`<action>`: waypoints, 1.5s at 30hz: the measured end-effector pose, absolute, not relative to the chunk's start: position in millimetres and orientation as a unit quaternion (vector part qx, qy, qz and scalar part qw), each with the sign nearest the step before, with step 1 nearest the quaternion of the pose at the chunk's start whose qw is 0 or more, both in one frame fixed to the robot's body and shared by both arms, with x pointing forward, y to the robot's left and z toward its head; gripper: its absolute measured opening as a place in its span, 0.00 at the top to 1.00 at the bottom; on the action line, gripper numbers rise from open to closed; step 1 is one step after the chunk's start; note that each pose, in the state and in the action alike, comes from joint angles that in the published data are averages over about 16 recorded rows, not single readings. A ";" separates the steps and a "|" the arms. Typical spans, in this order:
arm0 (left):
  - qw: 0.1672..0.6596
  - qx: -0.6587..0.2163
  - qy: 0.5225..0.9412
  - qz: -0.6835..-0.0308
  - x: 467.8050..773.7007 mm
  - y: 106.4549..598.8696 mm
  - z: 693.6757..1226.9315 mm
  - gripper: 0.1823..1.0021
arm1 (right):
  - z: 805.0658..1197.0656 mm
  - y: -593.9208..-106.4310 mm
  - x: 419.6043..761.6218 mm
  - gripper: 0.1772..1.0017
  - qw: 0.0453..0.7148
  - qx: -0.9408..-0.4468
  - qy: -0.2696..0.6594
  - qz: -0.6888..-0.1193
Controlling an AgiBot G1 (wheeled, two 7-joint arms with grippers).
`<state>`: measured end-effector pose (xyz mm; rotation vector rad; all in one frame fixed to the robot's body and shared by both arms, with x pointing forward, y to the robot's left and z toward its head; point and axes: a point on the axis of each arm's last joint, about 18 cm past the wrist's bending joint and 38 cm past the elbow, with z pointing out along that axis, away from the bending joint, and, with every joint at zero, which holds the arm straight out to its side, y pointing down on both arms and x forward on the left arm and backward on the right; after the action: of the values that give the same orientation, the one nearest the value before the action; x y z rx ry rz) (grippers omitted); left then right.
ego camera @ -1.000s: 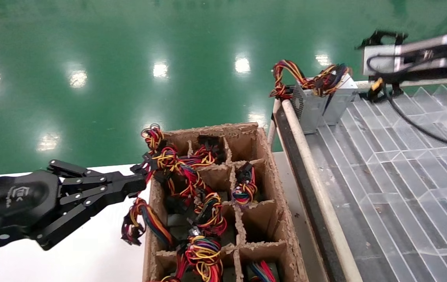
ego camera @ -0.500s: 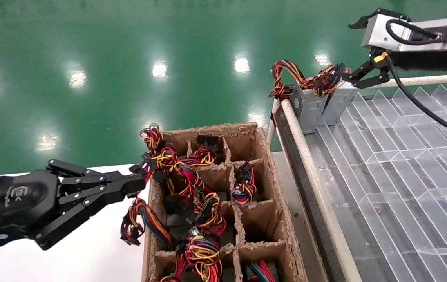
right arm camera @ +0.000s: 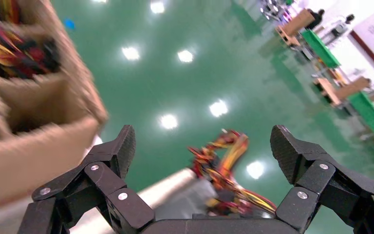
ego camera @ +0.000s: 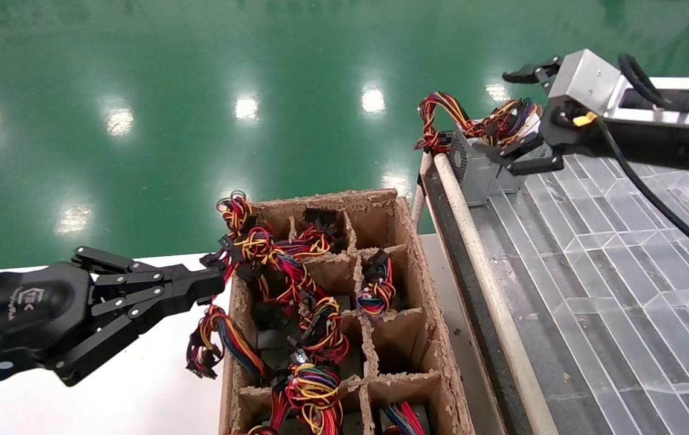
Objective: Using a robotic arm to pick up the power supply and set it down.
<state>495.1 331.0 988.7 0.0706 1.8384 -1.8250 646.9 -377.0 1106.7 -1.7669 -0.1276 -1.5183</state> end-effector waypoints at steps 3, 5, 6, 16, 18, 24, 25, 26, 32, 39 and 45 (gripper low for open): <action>0.272 0.026 0.683 -0.678 495.1 331.0 988.7 0.98 | 1096.9 -371.7 638.5 0.00 0.424 -0.693 -0.052 -0.580; 0.272 0.026 0.683 -0.678 495.1 331.0 988.7 0.97 | 1090.3 -367.9 632.2 0.00 0.444 -0.692 -0.053 -0.567; 0.272 0.026 0.683 -0.678 495.1 331.0 988.7 0.97 | 1087.0 -366.0 628.8 0.00 0.453 -0.691 -0.054 -0.560; 0.272 0.026 0.683 -0.678 495.1 331.0 988.7 0.87 | 1054.2 -345.4 588.2 0.00 0.541 -0.689 -0.066 -0.478; 0.272 0.026 0.683 -0.678 495.1 331.0 988.7 0.84 | 1047.6 -341.1 578.6 0.00 0.557 -0.689 -0.070 -0.458; 0.272 0.026 0.683 -0.678 495.1 331.0 988.7 0.70 | 1028.1 -327.6 547.0 0.00 0.599 -0.693 -0.080 -0.394; 0.272 0.026 0.683 -0.678 495.1 331.0 988.7 0.68 | 1024.9 -325.4 541.4 0.00 0.605 -0.693 -0.082 -0.382; 0.272 0.026 0.683 -0.678 495.1 331.0 988.7 0.66 | 1021.7 -323.1 535.6 0.00 0.611 -0.694 -0.084 -0.370; 0.272 0.026 0.683 -0.678 495.1 331.0 988.7 0.48 | 1004.3 -310.6 501.8 0.00 0.641 -0.700 -0.095 -0.300; 0.272 0.026 0.683 -0.678 495.1 331.0 988.7 0.29 | 991.6 -301.4 473.6 0.00 0.659 -0.704 -0.105 -0.243; 0.272 0.026 0.683 -0.678 495.1 331.0 988.7 0.16 | 988.8 -299.4 466.3 0.00 0.663 -0.705 -0.108 -0.229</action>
<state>495.1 331.0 988.7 0.0700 1.8380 -1.8252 466.3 -299.4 988.8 -1.5938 -0.2445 -0.5168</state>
